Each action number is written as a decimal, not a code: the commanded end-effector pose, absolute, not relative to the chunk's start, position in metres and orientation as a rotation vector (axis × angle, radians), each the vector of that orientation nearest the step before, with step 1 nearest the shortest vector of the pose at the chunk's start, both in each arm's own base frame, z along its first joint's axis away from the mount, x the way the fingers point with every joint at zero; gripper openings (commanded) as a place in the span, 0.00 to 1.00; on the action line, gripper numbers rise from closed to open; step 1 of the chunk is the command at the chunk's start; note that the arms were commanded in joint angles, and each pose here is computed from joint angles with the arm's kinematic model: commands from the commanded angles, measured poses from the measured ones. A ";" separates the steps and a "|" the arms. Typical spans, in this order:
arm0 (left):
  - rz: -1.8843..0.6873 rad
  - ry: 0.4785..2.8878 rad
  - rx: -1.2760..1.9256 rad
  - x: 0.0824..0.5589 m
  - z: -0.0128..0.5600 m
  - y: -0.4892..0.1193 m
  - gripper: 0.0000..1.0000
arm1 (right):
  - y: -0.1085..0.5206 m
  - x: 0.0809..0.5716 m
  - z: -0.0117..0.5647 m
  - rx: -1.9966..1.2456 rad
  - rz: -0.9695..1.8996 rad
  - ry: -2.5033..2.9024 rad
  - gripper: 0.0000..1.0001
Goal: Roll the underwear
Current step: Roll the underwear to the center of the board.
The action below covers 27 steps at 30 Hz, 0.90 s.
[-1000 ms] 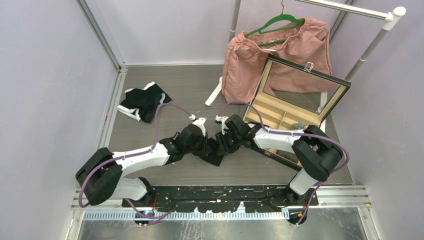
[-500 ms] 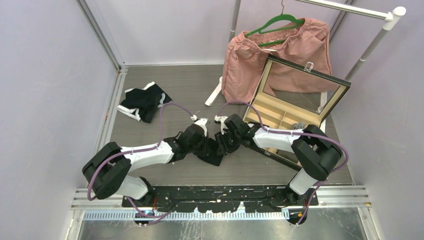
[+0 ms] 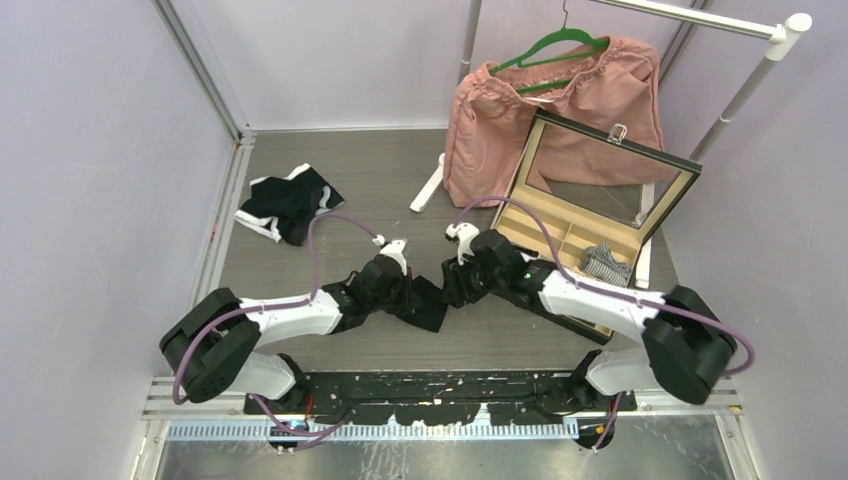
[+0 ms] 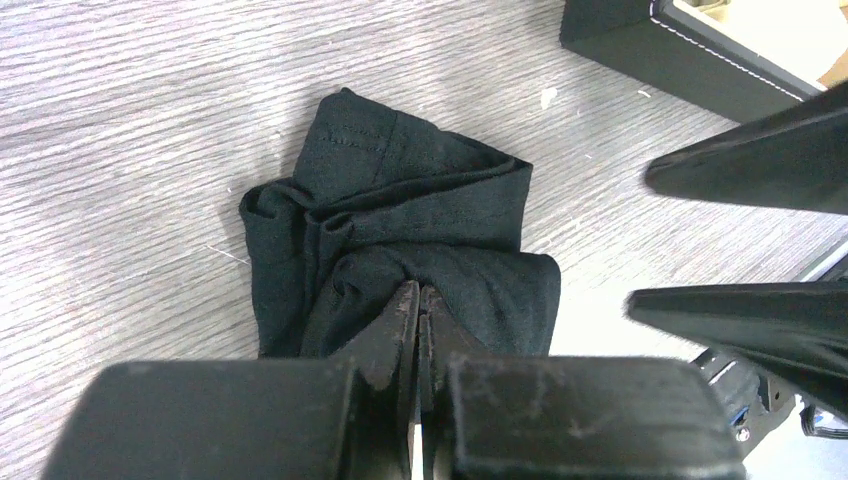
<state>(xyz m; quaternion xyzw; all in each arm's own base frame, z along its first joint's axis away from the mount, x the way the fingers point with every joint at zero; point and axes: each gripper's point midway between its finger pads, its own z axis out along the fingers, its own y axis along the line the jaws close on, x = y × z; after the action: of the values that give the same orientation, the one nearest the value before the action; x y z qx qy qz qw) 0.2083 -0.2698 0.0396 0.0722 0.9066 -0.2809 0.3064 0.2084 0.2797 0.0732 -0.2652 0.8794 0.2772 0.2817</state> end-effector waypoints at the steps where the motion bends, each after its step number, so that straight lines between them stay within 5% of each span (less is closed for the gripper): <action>1: -0.540 2.543 0.165 0.190 0.001 -0.231 0.01 | 0.275 0.233 0.114 -0.661 0.661 2.089 0.51; 15: -0.470 2.633 0.133 0.178 -0.024 -0.219 0.01 | 0.321 0.172 0.113 -1.222 0.493 1.636 0.60; 27: -0.392 2.678 0.063 0.172 -0.040 -0.201 0.01 | 0.341 0.166 0.077 -1.509 0.174 1.548 0.64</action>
<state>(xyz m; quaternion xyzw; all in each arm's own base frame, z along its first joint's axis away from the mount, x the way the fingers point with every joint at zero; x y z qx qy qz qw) 0.2154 -0.2722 0.0317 0.0241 0.9087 -0.2846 0.3045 0.1522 0.3308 0.0623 -0.6033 0.6569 0.1205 0.4359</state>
